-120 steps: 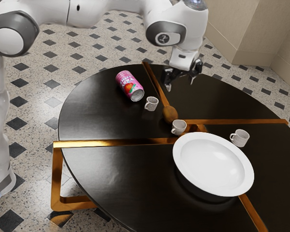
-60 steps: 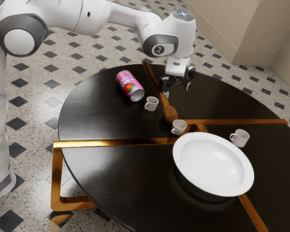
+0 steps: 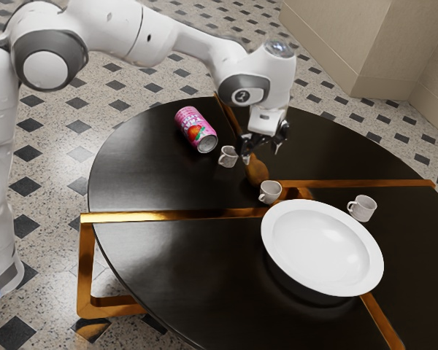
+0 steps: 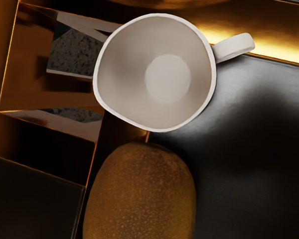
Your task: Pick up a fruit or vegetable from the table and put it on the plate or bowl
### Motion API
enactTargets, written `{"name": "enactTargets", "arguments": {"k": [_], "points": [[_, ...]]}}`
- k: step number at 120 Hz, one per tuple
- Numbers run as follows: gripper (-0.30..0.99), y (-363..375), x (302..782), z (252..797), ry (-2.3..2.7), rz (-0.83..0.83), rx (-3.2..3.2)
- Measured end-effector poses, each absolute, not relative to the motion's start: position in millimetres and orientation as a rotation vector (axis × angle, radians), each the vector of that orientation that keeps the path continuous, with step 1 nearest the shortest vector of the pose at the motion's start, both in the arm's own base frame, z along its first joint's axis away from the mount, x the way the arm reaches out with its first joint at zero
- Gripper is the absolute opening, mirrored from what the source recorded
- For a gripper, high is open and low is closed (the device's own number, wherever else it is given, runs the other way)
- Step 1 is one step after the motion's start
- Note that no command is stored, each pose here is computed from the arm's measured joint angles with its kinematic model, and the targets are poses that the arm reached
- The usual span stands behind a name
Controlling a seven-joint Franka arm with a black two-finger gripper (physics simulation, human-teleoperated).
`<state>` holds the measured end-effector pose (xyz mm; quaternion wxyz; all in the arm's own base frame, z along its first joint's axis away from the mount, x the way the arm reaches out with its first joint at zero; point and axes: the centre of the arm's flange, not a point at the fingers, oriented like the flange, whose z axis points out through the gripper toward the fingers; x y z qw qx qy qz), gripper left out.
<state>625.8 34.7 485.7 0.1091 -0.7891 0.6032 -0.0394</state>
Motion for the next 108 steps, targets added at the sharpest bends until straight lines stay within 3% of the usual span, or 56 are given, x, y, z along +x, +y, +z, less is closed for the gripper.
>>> {"name": "enactTargets", "arguments": {"k": [88, 108], "points": [[0.67, 52.3, 650.4, 417.6, 1.764, -0.093, -2.345], [0.41, 50.1, 655.9, 428.1, 1.752, -0.137, -2.319]]}}
